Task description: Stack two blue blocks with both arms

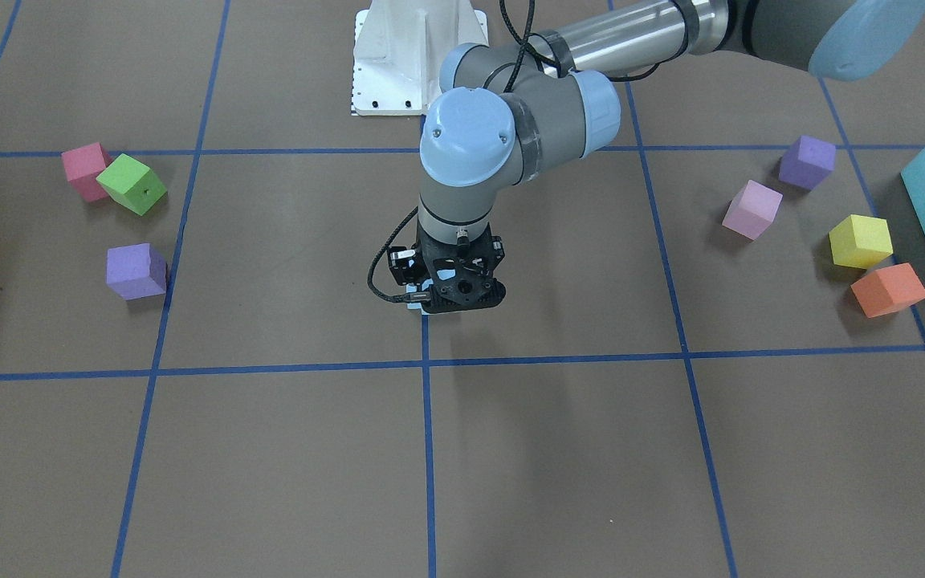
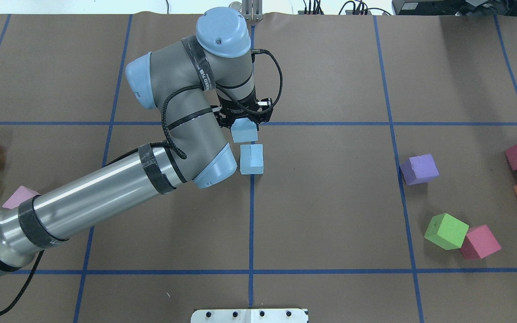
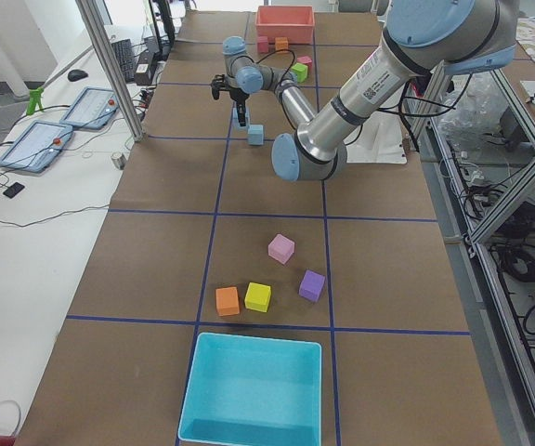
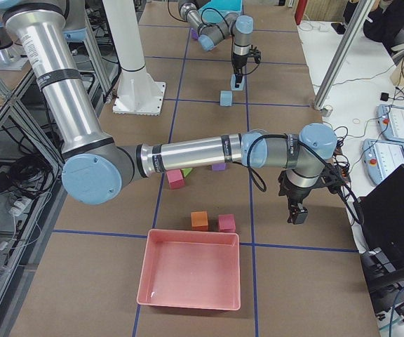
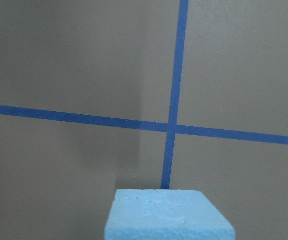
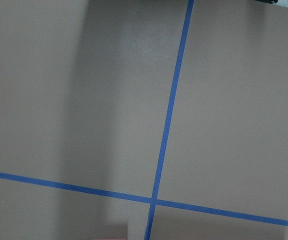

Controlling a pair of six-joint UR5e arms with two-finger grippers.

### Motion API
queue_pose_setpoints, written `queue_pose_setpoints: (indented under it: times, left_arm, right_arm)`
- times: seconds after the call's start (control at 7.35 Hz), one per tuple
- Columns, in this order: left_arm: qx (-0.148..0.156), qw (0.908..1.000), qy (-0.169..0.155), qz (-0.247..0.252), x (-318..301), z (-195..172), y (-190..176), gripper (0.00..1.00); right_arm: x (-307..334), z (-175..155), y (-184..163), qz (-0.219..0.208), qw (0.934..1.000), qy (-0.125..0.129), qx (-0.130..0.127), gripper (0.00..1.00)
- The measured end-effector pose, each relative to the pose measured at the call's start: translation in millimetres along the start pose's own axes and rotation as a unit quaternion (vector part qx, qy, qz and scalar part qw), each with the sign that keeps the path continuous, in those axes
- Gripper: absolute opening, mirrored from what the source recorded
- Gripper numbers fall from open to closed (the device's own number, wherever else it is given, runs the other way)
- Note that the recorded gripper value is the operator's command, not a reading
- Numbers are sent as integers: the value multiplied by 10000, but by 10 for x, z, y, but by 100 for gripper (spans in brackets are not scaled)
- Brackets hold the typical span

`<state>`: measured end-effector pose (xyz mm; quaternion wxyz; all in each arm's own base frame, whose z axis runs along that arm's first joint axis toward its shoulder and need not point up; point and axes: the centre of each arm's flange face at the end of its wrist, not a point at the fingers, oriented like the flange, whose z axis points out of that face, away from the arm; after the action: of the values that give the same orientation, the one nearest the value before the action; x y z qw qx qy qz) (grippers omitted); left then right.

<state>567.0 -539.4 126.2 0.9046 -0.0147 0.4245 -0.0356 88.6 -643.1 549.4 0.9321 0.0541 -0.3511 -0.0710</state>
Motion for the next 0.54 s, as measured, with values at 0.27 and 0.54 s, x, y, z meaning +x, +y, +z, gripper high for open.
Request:
queue_pose_setpoints:
  times: [0.27,0.54]
  left_arm:
    - [-45,9996,-26,294,54,122,150,62]
    - [-52,9992,-70,381,92,215,278,62]
  right_arm:
    - [-8,-4,-8,1,10000,0,3,100]
    - [-19,-2,-15,-1,10000,-1,2,100]
